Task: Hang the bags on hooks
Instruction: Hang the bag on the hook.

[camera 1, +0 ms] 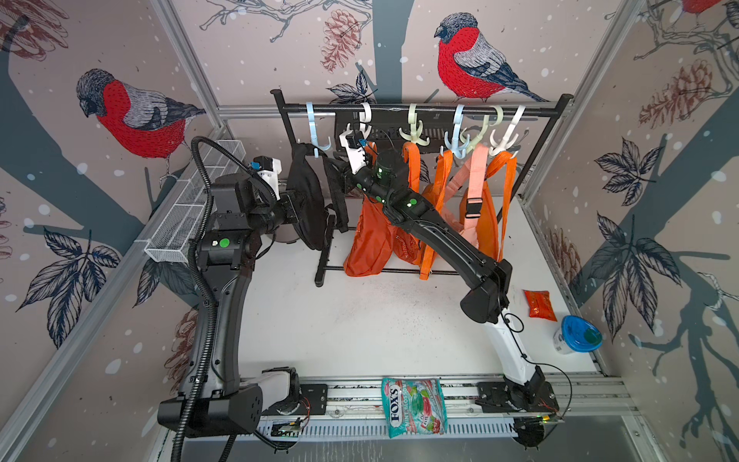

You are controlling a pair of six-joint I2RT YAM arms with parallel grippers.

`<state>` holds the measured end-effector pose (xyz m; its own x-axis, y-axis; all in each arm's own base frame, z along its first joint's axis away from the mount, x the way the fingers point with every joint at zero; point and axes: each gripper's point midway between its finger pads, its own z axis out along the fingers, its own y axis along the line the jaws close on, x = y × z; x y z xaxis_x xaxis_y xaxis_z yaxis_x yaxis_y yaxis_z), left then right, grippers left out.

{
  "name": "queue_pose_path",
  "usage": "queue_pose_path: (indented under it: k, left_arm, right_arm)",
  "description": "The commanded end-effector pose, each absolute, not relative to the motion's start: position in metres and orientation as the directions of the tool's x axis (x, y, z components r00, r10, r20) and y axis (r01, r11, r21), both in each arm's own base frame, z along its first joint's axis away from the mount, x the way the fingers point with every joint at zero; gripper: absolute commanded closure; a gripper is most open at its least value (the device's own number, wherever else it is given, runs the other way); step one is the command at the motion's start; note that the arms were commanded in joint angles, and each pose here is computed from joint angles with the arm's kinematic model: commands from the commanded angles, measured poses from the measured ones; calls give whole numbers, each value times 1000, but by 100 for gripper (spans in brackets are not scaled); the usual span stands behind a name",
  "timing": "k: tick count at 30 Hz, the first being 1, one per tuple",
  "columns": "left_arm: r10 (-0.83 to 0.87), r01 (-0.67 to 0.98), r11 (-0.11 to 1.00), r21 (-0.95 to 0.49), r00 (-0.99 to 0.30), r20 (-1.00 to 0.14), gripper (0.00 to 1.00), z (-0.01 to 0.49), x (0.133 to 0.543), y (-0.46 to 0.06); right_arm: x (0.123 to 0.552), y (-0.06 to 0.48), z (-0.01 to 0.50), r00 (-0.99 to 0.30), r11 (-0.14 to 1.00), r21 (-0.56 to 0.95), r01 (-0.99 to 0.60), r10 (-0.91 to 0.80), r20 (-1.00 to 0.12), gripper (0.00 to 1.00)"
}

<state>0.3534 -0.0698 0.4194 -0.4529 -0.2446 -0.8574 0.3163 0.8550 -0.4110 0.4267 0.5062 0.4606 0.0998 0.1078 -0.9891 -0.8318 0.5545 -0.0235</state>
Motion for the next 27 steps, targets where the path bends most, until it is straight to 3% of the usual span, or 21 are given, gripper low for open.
queue_pose_path:
  k: [1, 7, 27]
  left_arm:
    - [-246, 344, 851, -397, -407, -880, 100, 429, 351, -71]
    - [-277, 326, 841, -432, -426, -861, 100, 403, 345, -71]
    - [-327, 302, 789, -536, -531, -781, 100, 311, 349, -80]
  right_arm:
    - [416, 501, 481, 128, 551, -30, -834, 141, -982, 51]
    - [398, 492, 494, 144, 566, -46, -823, 129, -981, 30]
    - [324, 421, 495, 152, 608, -71, -791, 83, -985, 8]
